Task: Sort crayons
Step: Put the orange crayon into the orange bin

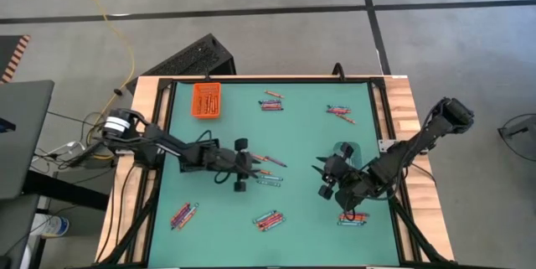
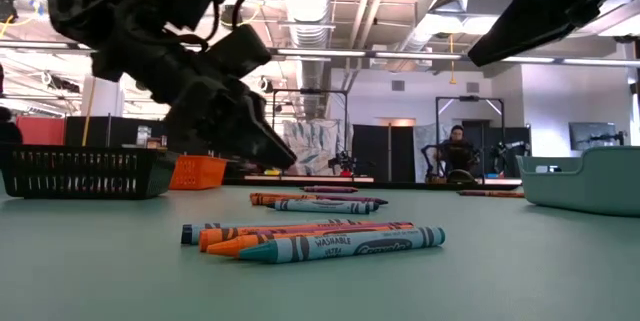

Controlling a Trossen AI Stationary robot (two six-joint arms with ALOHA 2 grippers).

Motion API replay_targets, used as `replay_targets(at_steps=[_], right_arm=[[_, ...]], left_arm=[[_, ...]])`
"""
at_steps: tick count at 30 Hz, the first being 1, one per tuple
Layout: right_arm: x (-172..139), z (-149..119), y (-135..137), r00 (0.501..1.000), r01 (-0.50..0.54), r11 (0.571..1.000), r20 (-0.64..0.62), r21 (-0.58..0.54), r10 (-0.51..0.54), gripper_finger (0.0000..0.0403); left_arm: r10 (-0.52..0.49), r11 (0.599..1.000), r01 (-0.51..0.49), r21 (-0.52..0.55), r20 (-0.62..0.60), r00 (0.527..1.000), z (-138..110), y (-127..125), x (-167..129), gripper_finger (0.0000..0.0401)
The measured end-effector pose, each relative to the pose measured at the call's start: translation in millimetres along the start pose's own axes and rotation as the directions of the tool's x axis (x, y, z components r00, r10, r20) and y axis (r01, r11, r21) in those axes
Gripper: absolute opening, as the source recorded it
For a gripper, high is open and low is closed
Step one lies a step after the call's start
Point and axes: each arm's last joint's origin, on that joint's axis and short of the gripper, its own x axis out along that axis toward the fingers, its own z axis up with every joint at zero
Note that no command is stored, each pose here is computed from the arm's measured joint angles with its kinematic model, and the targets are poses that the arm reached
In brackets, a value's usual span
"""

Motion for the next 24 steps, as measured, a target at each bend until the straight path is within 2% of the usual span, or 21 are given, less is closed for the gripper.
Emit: replay_targets(at_steps=[7,24], right_arm=[[0.0,-0.4,0.2,1.0,-0.011,1.0,-0.012,-0.002,0.011,0.0132],[0.0,-0.5,0.4,1.0,-0.016,1.0,-0.018,-0.002,0.016,0.0132]], left_arm=[[-0.077,0.996,0.082,0.025,-0.146,0.986,2.4,1.4,6.7,0.0109],[-0.077,0.997,0.077,-0.009,-0.225,0.971,-4.4,2.2,5.8,0.0109]])
